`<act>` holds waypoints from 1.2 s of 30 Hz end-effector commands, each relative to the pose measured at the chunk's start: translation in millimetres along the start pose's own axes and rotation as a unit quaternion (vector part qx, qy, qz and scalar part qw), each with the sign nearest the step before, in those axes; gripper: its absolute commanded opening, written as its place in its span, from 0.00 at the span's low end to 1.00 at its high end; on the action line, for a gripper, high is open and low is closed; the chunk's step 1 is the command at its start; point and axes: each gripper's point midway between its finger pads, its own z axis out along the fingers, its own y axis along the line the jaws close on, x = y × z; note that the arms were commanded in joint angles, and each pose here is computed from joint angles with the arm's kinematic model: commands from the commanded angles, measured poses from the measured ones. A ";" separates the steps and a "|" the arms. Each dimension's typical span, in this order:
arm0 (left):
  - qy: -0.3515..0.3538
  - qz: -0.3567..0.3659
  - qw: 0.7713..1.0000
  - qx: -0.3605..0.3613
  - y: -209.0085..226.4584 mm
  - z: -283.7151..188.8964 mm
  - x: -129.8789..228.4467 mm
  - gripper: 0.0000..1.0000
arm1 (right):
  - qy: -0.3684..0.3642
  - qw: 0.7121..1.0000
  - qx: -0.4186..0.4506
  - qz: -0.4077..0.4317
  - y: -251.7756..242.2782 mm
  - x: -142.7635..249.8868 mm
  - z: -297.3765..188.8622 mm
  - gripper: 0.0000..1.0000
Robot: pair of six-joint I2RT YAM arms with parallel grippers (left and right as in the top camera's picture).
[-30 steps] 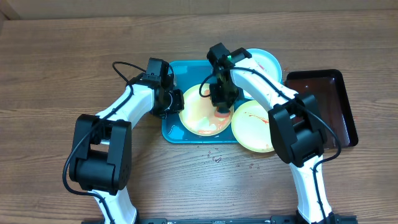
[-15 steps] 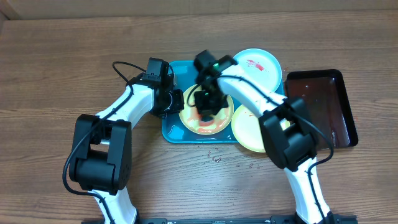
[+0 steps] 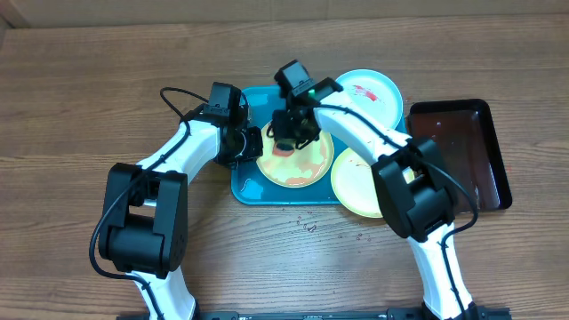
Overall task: Clean dirty plates on tray and stack at the side
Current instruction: 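Keep scrubbing the sauce across the yellow plate with the sponge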
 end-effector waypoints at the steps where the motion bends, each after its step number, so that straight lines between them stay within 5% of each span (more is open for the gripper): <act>1: 0.010 0.004 1.000 0.003 0.2 2.9 5.2 0.04 | -0.022 0.995 0.059 0.076 -31.9 -9.0 2.2 0.04; 18: 0.010 0.004 1.000 0.002 0.4 2.8 5.4 0.04 | 0.013 0.969 0.128 0.209 -98.1 -1.5 -18.4 0.04; 26: 0.009 0.005 1.000 0.001 0.5 2.9 4.8 0.04 | 0.020 0.995 -0.004 0.095 -38.3 -14.3 -10.3 0.04; 36: 0.006 0.006 1.000 0.002 0.0 2.9 3.4 0.04 | 0.050 0.997 -0.014 0.051 3.0 18.3 17.4 0.04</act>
